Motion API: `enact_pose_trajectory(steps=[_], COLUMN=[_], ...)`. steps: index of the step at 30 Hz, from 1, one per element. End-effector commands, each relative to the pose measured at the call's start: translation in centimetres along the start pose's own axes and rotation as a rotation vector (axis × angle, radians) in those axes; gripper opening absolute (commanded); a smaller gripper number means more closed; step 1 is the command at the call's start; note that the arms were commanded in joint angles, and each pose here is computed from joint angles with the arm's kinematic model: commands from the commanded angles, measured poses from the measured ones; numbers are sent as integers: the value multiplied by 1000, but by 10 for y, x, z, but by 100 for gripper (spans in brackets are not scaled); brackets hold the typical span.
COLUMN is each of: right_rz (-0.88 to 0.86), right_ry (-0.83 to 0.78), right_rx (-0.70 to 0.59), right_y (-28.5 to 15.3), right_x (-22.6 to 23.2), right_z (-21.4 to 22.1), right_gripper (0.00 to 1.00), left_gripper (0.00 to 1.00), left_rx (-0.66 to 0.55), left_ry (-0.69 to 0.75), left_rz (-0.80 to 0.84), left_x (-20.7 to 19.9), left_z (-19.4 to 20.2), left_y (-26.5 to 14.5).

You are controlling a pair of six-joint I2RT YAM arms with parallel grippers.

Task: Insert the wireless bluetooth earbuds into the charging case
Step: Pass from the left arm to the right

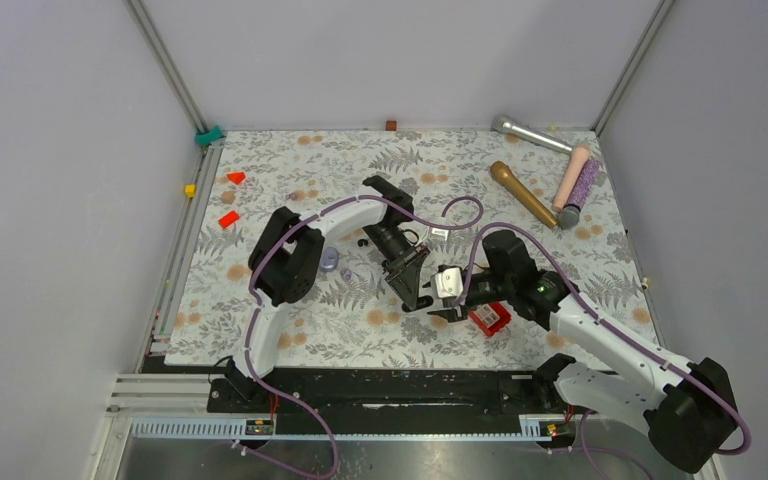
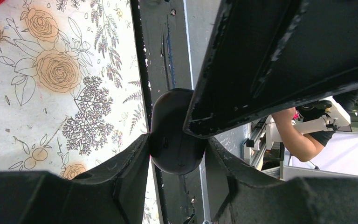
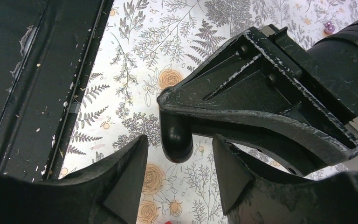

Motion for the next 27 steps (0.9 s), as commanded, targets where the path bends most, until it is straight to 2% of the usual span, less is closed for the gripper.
enact_pose_trajectory(steps=[1,7,12,27], right_rz=[-25,-36,-49,-73], right_ry=[-10,-24,-23,-30], right_rx=[-27,-17,-23,-27], right_y=[7,10,12,18], right_x=[3,6,8,12], right_z=[-3,1,0,0], right_gripper=[60,57,45,47], left_gripper=[0,0,0,0], left_rx=[-47,-52,-51,-52], left_ry=[48,56,53,65], left_rz=[34,38,38,40], left_x=[-13,-15,-14,-17], left_z=[-11,-12,-11,-9], left_y=[-4,-4,-4,-4])
Point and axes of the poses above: each gripper's point midway between its finger pads, its own y axis out along the fingers, its own x axis along the line the jaws close on, z = x × y, the point moved 3 cm from there along -y, back along the fingers, and after that the axes turned 6 degrees about -y, right-handed, at the moved point
